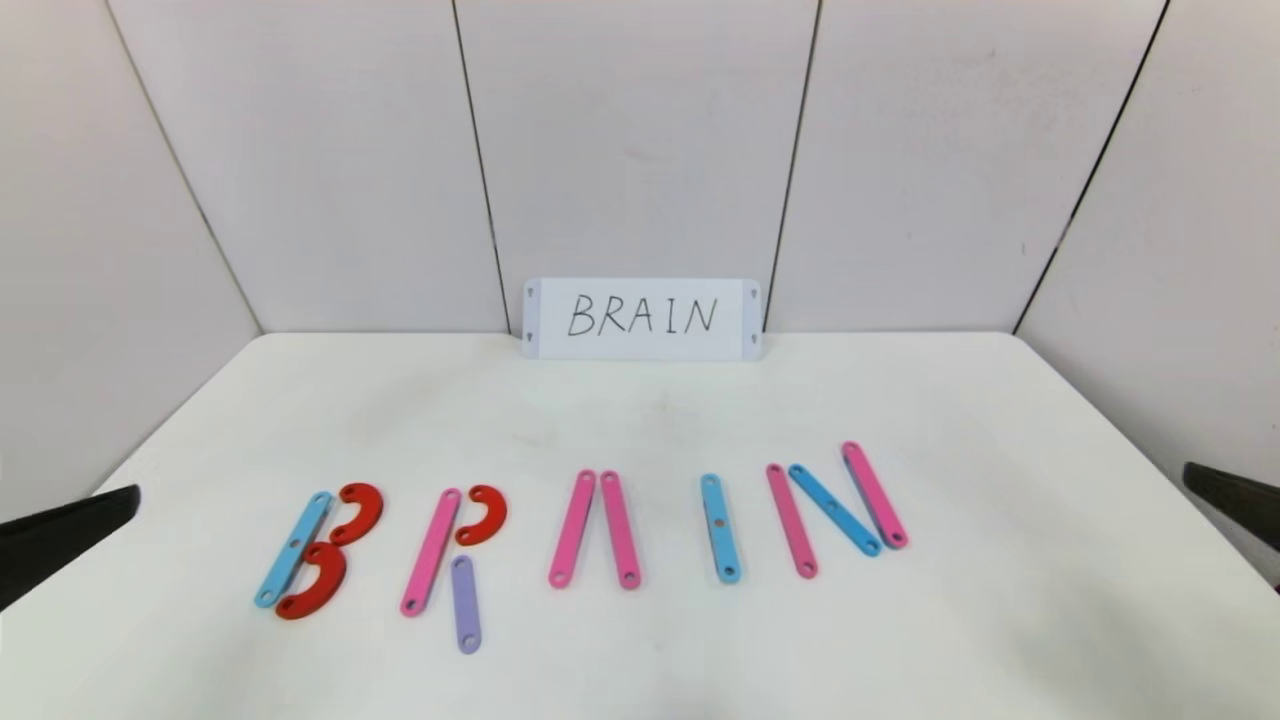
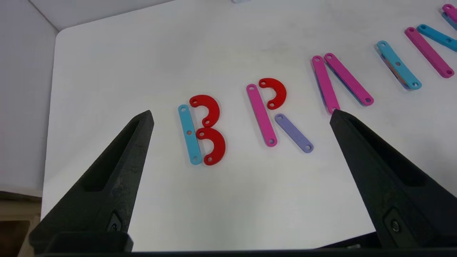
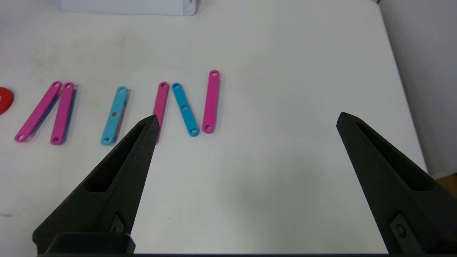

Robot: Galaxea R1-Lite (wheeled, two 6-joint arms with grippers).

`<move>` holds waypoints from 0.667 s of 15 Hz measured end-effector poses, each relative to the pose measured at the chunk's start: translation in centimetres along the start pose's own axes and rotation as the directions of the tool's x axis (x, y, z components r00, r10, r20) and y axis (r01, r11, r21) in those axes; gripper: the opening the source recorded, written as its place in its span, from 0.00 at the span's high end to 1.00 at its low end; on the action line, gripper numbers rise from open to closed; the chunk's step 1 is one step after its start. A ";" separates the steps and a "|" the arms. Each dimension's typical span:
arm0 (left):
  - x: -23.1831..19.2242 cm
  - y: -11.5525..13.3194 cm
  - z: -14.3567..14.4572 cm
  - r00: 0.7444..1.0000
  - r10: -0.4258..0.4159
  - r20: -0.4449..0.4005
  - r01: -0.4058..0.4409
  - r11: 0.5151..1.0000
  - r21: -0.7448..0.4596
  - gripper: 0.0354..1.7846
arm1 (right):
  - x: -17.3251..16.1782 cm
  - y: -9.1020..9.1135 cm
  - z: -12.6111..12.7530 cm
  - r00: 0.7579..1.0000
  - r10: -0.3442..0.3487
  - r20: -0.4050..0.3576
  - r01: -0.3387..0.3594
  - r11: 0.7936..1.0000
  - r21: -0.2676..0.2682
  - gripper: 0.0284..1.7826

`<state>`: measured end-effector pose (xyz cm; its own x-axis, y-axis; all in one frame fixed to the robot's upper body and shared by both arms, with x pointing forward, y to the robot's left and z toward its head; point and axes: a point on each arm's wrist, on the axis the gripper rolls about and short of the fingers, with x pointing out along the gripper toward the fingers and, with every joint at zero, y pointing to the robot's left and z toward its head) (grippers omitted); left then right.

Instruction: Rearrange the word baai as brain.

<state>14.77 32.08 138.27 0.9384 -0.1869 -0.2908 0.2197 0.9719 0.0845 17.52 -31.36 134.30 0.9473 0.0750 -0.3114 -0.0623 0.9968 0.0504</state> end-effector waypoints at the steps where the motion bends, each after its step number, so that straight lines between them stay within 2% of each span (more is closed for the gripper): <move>1: -1.0 0.1 -0.6 1.000 0.014 0.010 -0.014 1.000 -0.004 0.03 | -0.7 -0.4 -0.2 0.999 -0.034 0.021 0.033 0.999 0.013 0.02; 6: -6.3 -0.2 -4.0 0.993 0.092 0.074 -0.092 0.996 -0.005 0.03 | -4.1 -2.0 -2.6 0.983 -0.161 0.089 0.155 0.986 0.067 0.02; 10: -9.7 -1.0 -7.3 0.973 0.189 0.131 -0.193 0.981 0.013 0.03 | -6.5 -2.4 -5.2 0.953 -0.254 0.163 0.242 0.966 0.094 0.02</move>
<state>3.46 33.99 134.06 0.9898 -0.0168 -0.1418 0.0384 0.9877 0.1513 9.87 -34.14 131.29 0.9700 -0.1868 -0.1555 0.1983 0.9781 0.0625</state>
